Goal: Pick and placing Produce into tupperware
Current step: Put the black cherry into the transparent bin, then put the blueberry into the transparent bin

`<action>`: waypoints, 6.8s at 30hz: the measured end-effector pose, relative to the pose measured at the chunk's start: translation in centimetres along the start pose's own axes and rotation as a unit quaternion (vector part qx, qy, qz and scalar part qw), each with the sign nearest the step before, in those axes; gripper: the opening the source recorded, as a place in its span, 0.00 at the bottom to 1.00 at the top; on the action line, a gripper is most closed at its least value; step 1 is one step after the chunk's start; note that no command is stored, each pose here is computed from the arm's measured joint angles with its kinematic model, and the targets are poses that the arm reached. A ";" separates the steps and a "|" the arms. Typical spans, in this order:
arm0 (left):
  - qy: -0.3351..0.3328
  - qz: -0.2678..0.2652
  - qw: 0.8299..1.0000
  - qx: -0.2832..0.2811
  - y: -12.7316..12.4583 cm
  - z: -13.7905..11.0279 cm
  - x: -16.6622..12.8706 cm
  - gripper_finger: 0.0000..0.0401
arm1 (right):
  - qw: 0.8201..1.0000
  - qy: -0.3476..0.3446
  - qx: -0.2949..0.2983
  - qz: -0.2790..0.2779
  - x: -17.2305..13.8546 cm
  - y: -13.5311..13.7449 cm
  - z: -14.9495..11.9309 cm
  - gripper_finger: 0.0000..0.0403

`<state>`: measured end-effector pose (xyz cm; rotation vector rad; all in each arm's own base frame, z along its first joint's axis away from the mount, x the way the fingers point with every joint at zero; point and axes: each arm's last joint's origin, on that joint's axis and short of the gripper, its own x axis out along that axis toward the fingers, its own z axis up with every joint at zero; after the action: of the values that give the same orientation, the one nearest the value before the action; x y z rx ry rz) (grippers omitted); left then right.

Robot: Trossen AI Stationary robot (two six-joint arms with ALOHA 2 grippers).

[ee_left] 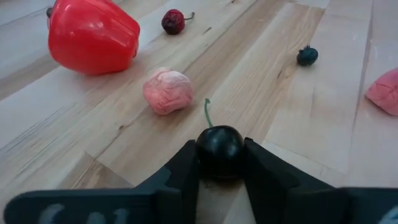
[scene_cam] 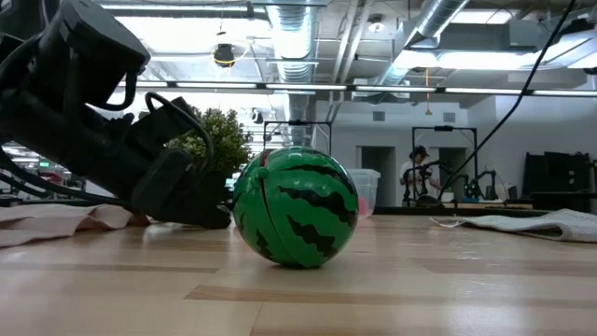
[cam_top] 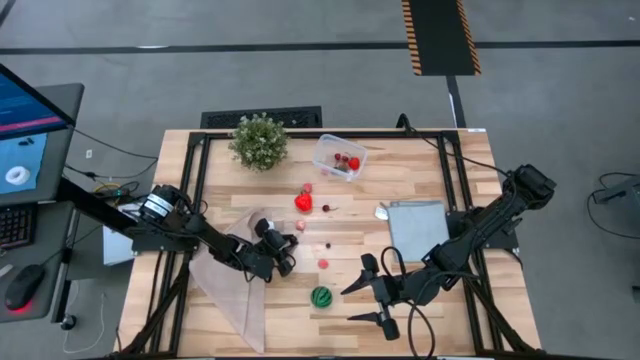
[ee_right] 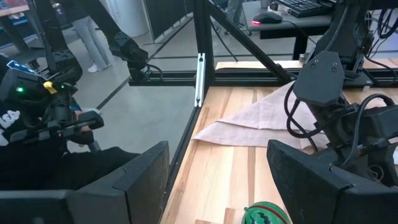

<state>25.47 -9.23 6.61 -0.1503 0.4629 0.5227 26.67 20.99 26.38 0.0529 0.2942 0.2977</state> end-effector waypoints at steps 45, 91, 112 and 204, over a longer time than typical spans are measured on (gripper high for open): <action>0.001 -0.065 0.998 -0.020 -0.5 0.9 0.2 0.40 | 1.000 0.001 0.000 0.002 0.0 0.0 0.0 0.73; -0.084 -0.101 0.990 -0.051 0.6 4.3 2.1 0.29 | 0.999 -0.033 0.000 -0.016 0.5 -1.3 0.9 0.73; -0.052 -0.066 0.992 -0.091 9.7 21.3 11.0 0.28 | 0.992 -0.096 -0.074 0.045 -4.0 1.6 3.6 0.73; -0.206 -0.340 0.917 0.023 6.5 10.8 -9.8 0.59 | 0.965 0.125 0.200 -0.116 8.0 -13.4 -6.0 0.73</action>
<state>18.81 -5.26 20.54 -0.1413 -0.0079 -0.1485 35.93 10.63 17.13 0.3799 0.6036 0.0068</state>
